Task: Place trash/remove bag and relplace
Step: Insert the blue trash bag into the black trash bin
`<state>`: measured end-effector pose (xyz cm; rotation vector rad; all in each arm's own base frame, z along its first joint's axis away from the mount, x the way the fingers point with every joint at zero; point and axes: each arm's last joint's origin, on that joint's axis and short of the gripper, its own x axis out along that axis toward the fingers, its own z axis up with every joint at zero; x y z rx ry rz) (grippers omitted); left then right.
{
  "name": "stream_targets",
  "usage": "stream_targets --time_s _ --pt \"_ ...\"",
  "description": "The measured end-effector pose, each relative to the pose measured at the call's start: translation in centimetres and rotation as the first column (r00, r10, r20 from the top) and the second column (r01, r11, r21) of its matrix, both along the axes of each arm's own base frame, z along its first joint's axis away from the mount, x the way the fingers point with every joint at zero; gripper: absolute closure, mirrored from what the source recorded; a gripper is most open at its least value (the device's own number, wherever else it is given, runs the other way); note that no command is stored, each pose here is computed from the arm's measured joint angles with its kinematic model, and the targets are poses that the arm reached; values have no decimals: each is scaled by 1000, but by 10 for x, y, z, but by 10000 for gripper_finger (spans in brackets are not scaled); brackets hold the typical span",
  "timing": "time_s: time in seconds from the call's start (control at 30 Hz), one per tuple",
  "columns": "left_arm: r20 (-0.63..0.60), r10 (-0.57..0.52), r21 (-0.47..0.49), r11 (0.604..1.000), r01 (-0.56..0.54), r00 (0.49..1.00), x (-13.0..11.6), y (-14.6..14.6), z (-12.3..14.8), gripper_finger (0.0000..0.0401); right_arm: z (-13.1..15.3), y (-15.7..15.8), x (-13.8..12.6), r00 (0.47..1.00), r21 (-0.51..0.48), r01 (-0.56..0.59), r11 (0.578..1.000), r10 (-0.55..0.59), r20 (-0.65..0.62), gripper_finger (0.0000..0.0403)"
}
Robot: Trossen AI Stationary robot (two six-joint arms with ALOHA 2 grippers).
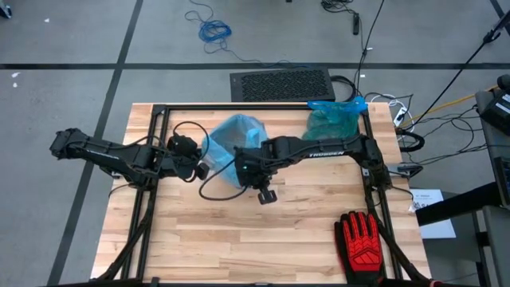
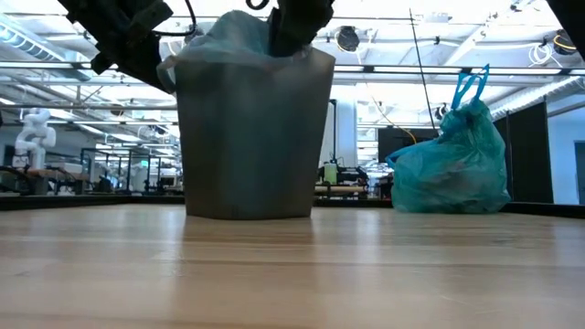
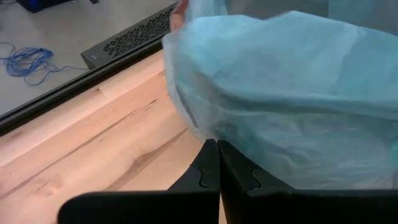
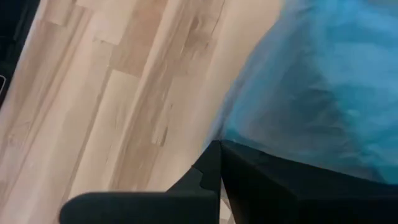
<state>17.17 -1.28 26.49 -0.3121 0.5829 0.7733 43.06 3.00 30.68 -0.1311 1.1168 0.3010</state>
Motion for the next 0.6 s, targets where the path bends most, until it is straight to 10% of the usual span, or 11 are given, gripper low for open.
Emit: stream_targets --time_s 0.6 --pt "4 2 3 1000 -2 1000 0 0 0 401 90 -5 -50 953 -17 -34 999 38 302 403"
